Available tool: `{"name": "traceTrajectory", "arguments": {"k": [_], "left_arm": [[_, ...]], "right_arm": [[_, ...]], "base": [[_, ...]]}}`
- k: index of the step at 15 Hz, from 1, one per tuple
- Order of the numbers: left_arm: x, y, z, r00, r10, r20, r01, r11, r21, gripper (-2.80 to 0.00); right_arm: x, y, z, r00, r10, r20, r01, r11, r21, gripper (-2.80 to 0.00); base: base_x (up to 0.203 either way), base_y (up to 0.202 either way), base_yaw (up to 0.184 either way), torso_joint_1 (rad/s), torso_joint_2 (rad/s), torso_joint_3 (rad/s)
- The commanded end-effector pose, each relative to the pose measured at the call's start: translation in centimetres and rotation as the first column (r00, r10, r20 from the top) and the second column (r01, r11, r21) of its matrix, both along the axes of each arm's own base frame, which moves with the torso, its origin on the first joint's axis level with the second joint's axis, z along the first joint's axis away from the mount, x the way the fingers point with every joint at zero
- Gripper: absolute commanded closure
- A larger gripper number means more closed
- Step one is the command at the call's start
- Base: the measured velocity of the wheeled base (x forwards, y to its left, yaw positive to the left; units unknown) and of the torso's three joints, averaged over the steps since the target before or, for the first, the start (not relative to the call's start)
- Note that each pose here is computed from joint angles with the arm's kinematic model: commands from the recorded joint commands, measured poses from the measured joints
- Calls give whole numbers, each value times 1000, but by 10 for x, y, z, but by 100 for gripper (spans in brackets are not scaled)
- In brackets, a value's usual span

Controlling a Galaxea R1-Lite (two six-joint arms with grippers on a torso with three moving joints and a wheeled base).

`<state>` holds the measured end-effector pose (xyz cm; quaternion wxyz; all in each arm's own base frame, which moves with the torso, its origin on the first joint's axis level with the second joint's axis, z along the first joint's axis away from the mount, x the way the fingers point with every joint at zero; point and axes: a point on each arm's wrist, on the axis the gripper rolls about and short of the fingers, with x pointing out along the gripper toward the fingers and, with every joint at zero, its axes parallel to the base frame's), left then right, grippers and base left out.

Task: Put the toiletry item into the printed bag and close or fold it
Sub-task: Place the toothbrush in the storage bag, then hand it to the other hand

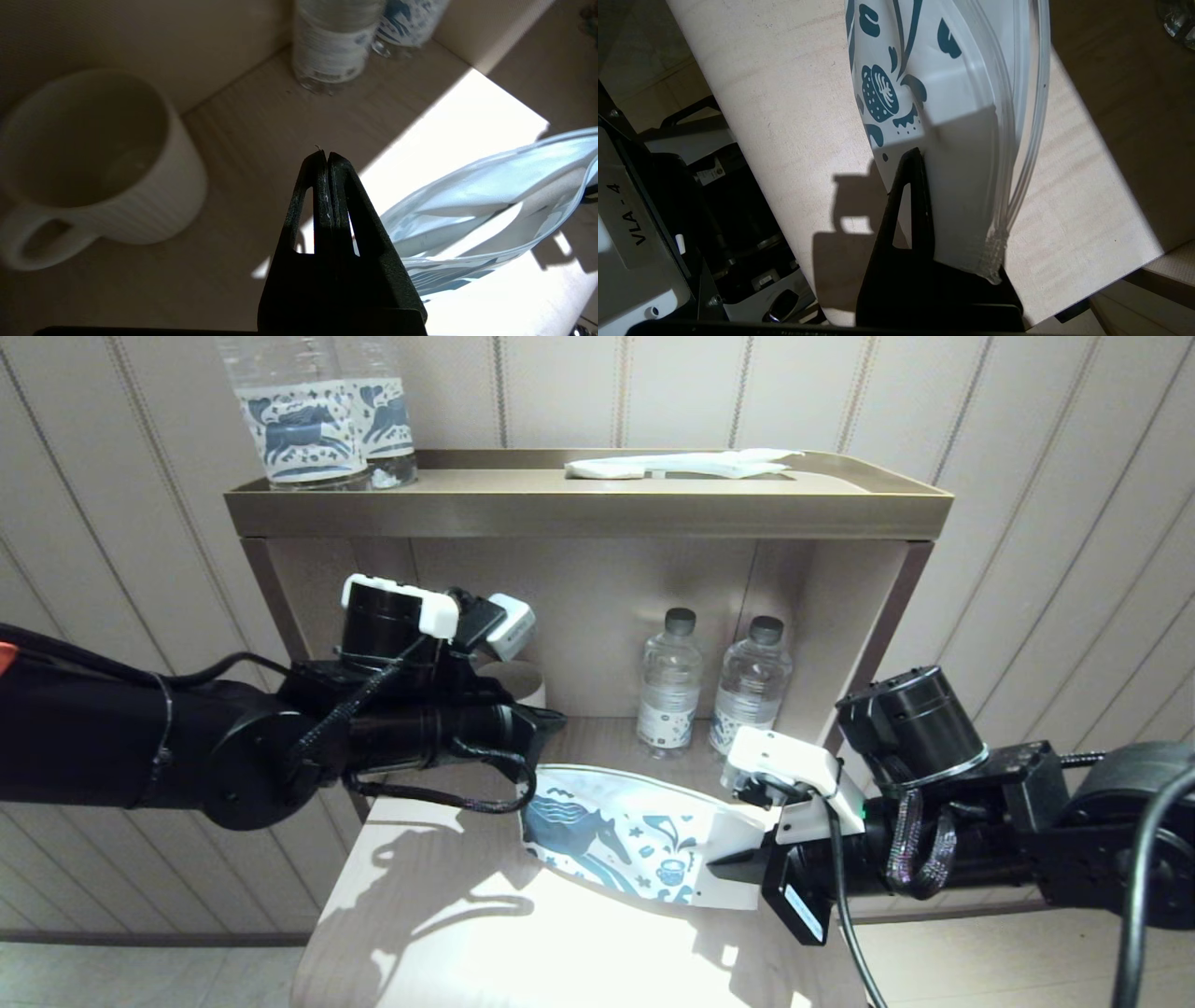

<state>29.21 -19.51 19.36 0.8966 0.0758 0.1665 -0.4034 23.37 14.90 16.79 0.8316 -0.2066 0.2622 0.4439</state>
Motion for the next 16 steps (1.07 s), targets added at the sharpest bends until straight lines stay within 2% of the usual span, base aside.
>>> {"name": "traceTrajectory", "arguments": {"k": [1,3,5,8,10,11,12,13,16], "left_arm": [[-6,23,25,997,47,59,-45,998,-38,0],[-10,49,30,992,105,65,-102,994,-46,0],[-20,69,23,990,135,38,-134,990,-37,0],[-38,86,-1,993,106,-53,-107,994,-22,0],[-47,91,-14,995,51,-91,-55,998,-38,0],[-51,92,-18,995,35,-91,-40,998,-44,-69],[-54,94,-22,997,29,-76,-33,998,-52,-280],[-55,94,-20,999,24,-39,-27,997,-72,-280],[-64,97,-25,999,-10,-36,7,996,-89,-280]], "right_arm": [[0,0,0,1000,2,2,-2,1000,1,0],[0,0,0,1000,2,2,-2,1000,1,0],[0,0,0,1000,2,2,-2,1000,1,0],[0,0,2,1000,2,7,-2,1000,7,0],[-5,-2,12,999,4,34,-5,1000,28,0],[-7,-4,16,999,3,44,-4,999,34,0],[-7,-4,15,999,2,44,-4,999,34,0],[-7,-4,15,999,2,42,-4,999,33,0],[-11,-6,21,998,1,62,-4,999,46,0]], "base": [[0,0,0,0,0,0],[0,0,0,0,0,0],[0,0,0,0,0,0],[0,0,0,0,0,0],[0,0,0,0,0,0],[0,0,0,0,0,0],[0,0,0,0,0,0],[0,0,0,0,0,0],[0,0,0,0,0,0]]}}
